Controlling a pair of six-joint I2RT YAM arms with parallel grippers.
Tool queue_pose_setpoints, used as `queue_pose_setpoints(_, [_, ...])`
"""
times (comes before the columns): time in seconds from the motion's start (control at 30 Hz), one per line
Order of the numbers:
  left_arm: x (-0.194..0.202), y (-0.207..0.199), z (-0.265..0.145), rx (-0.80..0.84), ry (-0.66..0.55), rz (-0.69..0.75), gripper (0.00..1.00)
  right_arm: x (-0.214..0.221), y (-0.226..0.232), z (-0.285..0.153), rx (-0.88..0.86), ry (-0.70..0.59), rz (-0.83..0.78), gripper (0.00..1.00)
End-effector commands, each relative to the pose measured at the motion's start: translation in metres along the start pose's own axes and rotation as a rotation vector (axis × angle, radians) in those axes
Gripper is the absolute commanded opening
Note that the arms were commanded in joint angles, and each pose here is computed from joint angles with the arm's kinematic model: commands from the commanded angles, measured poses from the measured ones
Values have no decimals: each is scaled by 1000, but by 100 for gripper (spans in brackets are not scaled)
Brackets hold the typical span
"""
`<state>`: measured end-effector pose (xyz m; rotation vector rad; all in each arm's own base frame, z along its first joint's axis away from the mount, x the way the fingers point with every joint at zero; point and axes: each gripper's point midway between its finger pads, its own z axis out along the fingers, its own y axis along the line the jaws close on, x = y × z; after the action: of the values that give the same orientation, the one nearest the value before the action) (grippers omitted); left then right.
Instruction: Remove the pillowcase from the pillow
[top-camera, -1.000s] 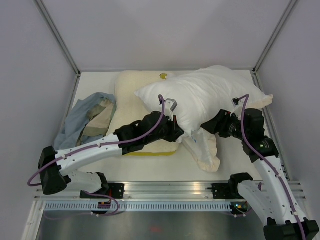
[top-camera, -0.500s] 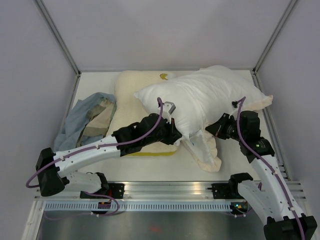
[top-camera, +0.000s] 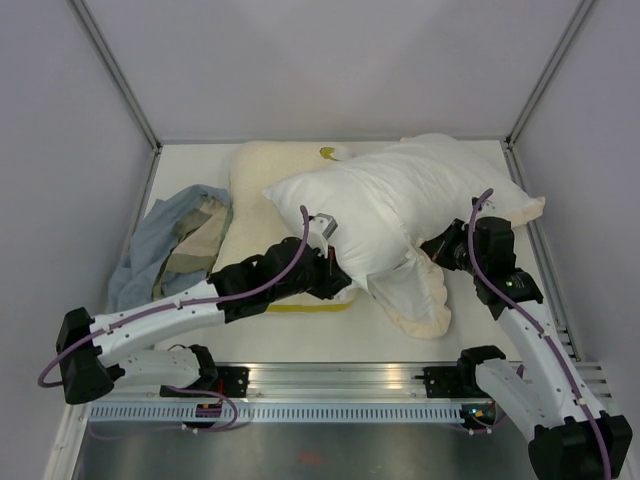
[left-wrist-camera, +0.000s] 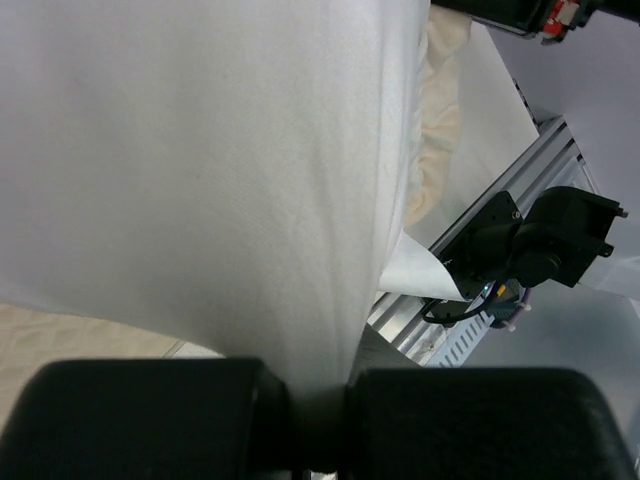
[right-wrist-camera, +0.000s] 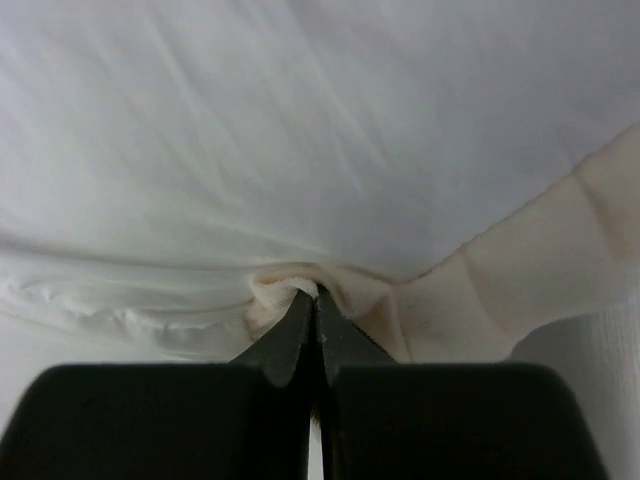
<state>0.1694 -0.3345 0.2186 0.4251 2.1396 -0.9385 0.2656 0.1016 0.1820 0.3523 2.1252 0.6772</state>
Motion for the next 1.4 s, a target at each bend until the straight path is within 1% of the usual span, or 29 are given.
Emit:
queue_pose_setpoints(0.0, [-26, -14, -32, 69, -105, -18, 2, -45, -15, 6, 134, -174, 8, 0])
queue_pose_setpoints(0.03, [-20, -7, -35, 49, -91, -17, 2, -47, -16, 5, 139, -186, 14, 0])
queue_pose_setpoints(0.07, [-18, -4, -39, 41, -93, -19, 2, -56, -22, 3, 176, -230, 16, 0])
queue_pose_setpoints(0.1, [-23, -2, -49, 38, -119, -25, 2, -60, -23, 2, 190, -252, 23, 0])
queue_pose_setpoints(0.17, [-15, 7, -57, 17, -111, -33, 2, -70, -28, -2, 232, -294, 27, 0])
queue_pose_setpoints(0.2, [-17, 8, -66, 24, -132, -40, 2, -72, -30, -3, 246, -301, 23, 0])
queue_pose_setpoints(0.27, [-5, 18, -71, 6, -114, -56, 2, -75, -35, -3, 282, -300, 9, 0])
queue_pose_setpoints(0.5, [16, 42, -96, -22, -137, -111, 2, -94, -46, -14, 366, -351, -1, 0])
queue_pose_setpoints(0.7, [6, 43, -116, -17, -183, -115, 2, -102, -61, -21, 423, -369, 15, 0])
queue_pose_setpoints(0.8, [6, 40, -118, 3, -178, -110, 2, -97, -56, -19, 380, -348, 17, 0])
queue_pose_setpoints(0.83, [5, 36, -116, 18, -181, -105, 2, -97, -52, -18, 354, -344, 13, 0])
queue_pose_setpoints(0.87, [6, 33, -114, 32, -172, -99, 2, -90, -44, -14, 304, -307, 5, 0])
queue_pose_setpoints(0.9, [11, 27, -109, 62, -137, -87, 2, -89, -40, -13, 282, -296, -5, 0])
queue_pose_setpoints(0.97, [9, 10, -103, 137, -129, -68, 2, -87, -34, -15, 254, -286, -14, 0])
queue_pose_setpoints(1.0, [19, 2, -93, 177, -73, -60, 2, -87, -28, -19, 229, -283, -21, 0])
queue_pose_setpoints(1.03, [22, -7, -89, 218, -49, -55, 2, -88, -26, -21, 222, -285, -26, 0])
queue_pose_setpoints(1.07, [20, -17, -84, 264, -48, -55, 2, -89, -23, -27, 220, -285, -31, 0])
queue_pose_setpoints(1.1, [29, -28, -81, 316, -4, -50, 2, -91, -20, -32, 219, -293, -35, 0])
queue_pose_setpoints(1.13, [39, -30, -69, 315, 43, -49, 2, -92, -18, -40, 218, -302, -42, 0])
queue_pose_setpoints(1.17, [44, -43, -67, 354, 55, -35, 2, -98, -12, -48, 210, -319, -50, 0])
queue_pose_setpoints(1.2, [49, -49, -63, 363, 69, -27, 2, -102, -8, -57, 203, -343, -55, 0])
queue_pose_setpoints(1.23, [60, -51, -50, 351, 108, -18, 2, -106, -2, -65, 197, -351, -68, 0])
queue_pose_setpoints(1.27, [67, -66, -49, 392, 122, -1, 2, -108, 0, -70, 194, -357, -75, 4])
queue_pose_setpoints(1.3, [70, -76, -45, 413, 133, 7, 2, -110, 4, -76, 187, -370, -81, 9])
queue_pose_setpoints(1.33, [85, -80, -34, 411, 177, 20, 2, -114, 9, -83, 177, -377, -89, 17])
queue_pose_setpoints(1.37, [100, -93, -34, 441, 213, 43, 2, -115, 13, -87, 168, -378, -103, 25])
